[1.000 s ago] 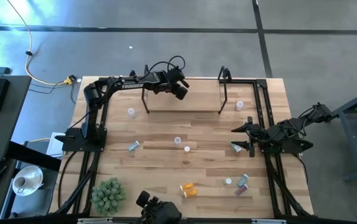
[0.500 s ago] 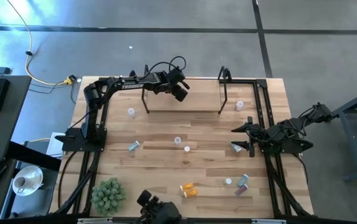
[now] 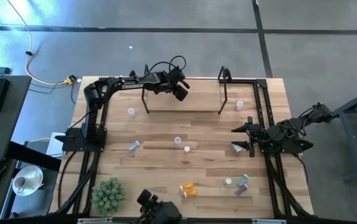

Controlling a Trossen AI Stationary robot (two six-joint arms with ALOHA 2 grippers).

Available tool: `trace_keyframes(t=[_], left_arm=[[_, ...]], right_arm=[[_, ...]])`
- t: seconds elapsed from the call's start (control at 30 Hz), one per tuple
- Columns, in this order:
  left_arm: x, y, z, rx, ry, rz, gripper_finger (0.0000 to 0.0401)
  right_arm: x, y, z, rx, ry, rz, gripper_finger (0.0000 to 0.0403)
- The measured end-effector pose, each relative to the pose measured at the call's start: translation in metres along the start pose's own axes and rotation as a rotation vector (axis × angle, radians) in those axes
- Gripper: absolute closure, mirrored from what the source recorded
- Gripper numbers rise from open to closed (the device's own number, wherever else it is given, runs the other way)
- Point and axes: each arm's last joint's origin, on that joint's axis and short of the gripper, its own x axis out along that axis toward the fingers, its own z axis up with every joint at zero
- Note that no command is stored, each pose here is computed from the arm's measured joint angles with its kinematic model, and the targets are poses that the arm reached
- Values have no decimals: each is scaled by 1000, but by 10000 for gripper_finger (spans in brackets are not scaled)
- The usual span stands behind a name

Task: Pick and place medicine bottles onto shelf by color
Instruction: Put the top left green pill bottle on the shelf, then put the top orange pill bottle on the shelf

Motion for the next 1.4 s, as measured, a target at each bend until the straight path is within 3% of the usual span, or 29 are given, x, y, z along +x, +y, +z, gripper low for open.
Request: trace_keyframes(t=[0.53,0.77,1.23,1.4], left_arm=[[-37,6,36,16,14,4,210],[-66,10,57,69,52,-161,211],[-134,-43,44,291,-36,-348,213],[-147,-63,30,349,2,-428,213]], right_arm=[[0,0,0,0,0,0,143],[0,0,0,0,0,0,143],[0,0,0,0,0,-1,143],[0,0,0,0,-1,-1,143]])
